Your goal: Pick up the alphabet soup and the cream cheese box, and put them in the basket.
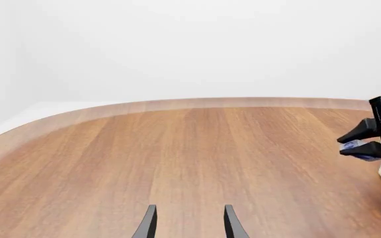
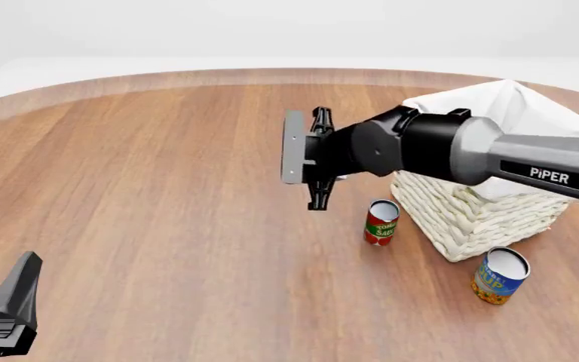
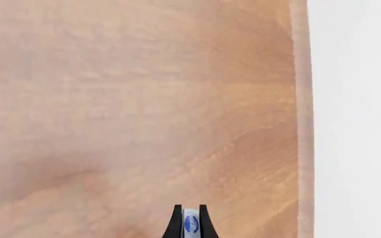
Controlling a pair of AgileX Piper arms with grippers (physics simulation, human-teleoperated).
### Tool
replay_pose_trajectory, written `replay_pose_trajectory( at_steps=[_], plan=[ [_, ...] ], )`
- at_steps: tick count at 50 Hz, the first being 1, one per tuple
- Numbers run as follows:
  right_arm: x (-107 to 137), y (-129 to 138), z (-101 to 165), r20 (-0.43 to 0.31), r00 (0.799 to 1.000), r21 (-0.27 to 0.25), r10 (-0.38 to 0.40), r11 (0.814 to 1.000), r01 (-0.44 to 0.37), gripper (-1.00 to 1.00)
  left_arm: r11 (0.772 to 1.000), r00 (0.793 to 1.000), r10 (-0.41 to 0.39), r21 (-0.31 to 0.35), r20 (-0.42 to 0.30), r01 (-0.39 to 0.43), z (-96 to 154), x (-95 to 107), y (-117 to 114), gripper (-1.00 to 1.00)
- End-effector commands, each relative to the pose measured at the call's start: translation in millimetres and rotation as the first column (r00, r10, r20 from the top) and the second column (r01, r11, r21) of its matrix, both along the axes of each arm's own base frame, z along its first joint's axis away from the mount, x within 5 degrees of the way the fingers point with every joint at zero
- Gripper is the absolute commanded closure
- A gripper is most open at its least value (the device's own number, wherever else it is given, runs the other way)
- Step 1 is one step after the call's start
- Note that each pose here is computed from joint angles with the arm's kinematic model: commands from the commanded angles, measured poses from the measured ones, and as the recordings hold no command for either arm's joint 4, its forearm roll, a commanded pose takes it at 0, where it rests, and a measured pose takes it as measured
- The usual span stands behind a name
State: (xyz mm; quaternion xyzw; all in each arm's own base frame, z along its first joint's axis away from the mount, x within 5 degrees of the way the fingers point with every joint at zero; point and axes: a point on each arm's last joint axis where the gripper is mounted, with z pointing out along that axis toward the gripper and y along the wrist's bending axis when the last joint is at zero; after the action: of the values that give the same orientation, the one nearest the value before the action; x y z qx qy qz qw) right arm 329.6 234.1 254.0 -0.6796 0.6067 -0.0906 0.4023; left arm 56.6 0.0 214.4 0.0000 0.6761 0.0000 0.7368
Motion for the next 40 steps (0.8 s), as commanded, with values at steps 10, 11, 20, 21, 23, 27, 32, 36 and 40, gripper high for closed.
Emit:
replay_pose_trajectory(
  at_steps=[10, 11, 20, 21, 23, 27, 32, 36, 40],
  plan=[
    [-30, 7, 33, 0.03, 0.999, 0.162, -0.029, 0.987, 0.024, 1.0, 1.0, 1.0, 0.0, 0.0, 0.0, 0.0, 0, 0, 0, -1.0],
    [-30, 7, 32, 0.027, 0.999, 0.163, -0.031, 0.986, 0.027, 1.0, 1.0, 1.0, 0.0, 0.0, 0.0, 0.0, 0, 0, 0, -1.0],
    [-56, 16, 54, 0.015, 0.999, 0.273, -0.03, 0.962, 0.025, 1.0, 1.0, 1.0, 0.0, 0.0, 0.0, 0.0, 0, 0, 0, -1.0],
    [-58, 15, 67, 0.019, 0.999, 0.29, -0.034, 0.957, 0.027, 1.0, 1.0, 1.0, 0.0, 0.0, 0.0, 0.0, 0, 0, 0, -1.0],
    [-59, 15, 65, 0.021, 0.999, 0.312, -0.041, 0.95, 0.033, 1.0, 1.0, 1.0, 0.0, 0.0, 0.0, 0.0, 0, 0, 0, -1.0],
    [-69, 14, 71, 0.016, 0.999, 0.35, -0.042, 0.936, 0.034, 1.0, 1.0, 1.0, 0.0, 0.0, 0.0, 0.0, 0, 0, 0, -1.0],
    [-75, 13, 77, 0.012, 0.999, 0.381, -0.046, 0.924, 0.037, 1.0, 1.0, 1.0, 0.0, 0.0, 0.0, 0.0, 0, 0, 0, -1.0],
    [-82, 12, 87, 0.005, 0.999, 0.431, -0.054, 0.901, 0.046, 1.0, 1.0, 1.0, 0.0, 0.0, 0.0, 0.0, 0, 0, 0, -1.0],
    [-90, 9, 97, 0.002, 0.998, 0.482, -0.061, 0.875, 0.052, 1.0, 1.0, 1.0, 0.0, 0.0, 0.0, 0.0, 0, 0, 0, -1.0]
  ],
)
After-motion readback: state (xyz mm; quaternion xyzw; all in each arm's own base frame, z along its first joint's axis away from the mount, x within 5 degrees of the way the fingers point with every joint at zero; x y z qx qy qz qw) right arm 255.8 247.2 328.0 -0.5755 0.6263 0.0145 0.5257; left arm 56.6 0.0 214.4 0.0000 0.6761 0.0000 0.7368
